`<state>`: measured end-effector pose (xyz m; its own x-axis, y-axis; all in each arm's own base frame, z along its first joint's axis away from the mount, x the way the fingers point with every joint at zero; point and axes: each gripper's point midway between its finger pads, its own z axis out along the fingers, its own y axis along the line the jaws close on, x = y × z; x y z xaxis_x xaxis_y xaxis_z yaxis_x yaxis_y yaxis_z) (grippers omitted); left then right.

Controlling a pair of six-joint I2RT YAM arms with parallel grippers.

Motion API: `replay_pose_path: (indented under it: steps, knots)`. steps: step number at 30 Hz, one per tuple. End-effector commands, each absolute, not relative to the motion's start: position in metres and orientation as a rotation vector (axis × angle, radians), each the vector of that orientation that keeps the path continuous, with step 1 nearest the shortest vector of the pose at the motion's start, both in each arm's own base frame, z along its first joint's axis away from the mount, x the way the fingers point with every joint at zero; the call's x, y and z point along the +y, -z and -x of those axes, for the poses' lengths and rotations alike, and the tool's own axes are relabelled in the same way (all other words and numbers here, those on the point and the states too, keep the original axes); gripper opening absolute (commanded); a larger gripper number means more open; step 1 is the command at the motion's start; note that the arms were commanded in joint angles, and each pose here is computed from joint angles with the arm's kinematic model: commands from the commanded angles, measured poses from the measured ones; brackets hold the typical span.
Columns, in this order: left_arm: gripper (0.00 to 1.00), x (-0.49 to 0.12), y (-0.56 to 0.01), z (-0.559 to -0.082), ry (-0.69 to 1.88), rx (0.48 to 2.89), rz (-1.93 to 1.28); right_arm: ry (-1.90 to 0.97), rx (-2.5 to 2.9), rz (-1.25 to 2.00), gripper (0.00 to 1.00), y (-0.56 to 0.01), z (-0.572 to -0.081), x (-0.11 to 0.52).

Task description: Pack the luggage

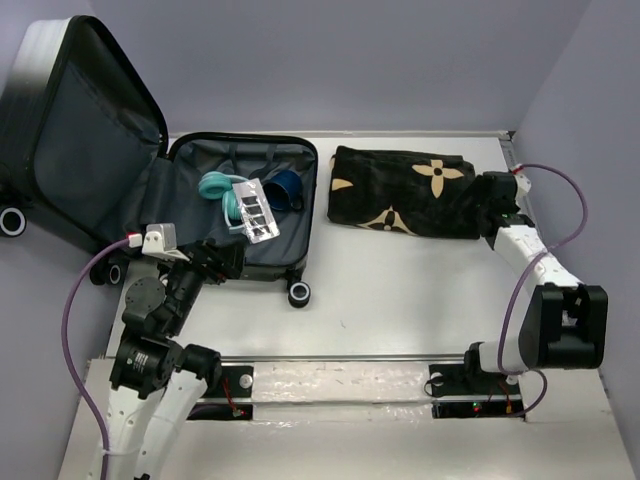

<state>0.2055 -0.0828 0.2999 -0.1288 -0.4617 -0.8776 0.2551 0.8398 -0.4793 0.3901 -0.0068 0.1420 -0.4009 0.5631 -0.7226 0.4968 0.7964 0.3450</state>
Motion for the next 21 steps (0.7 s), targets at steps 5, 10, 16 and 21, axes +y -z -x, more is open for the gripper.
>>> replay_pose_path:
  steps: [5, 10, 16, 21]
  knots:
    - [0.99, -0.116, -0.302, -0.209, 0.727, 1.600, -0.013, 0.037, 2.049, -1.030, 0.82, -0.096, -0.407, -0.078]
    - [0.99, -0.138, -0.294, -0.208, 0.836, 1.669, -0.085, 0.053, 2.127, -1.030, 0.83, -0.071, -0.436, -0.088]
    - [0.99, -0.153, -0.302, -0.208, 0.914, 1.688, -0.133, 0.028, 2.233, -0.951, 0.90, -0.060, -0.468, -0.091]
    - [0.99, -0.156, -0.295, -0.216, 0.917, 1.719, -0.124, -0.050, 2.250, -0.774, 0.99, -0.077, -0.485, -0.080]
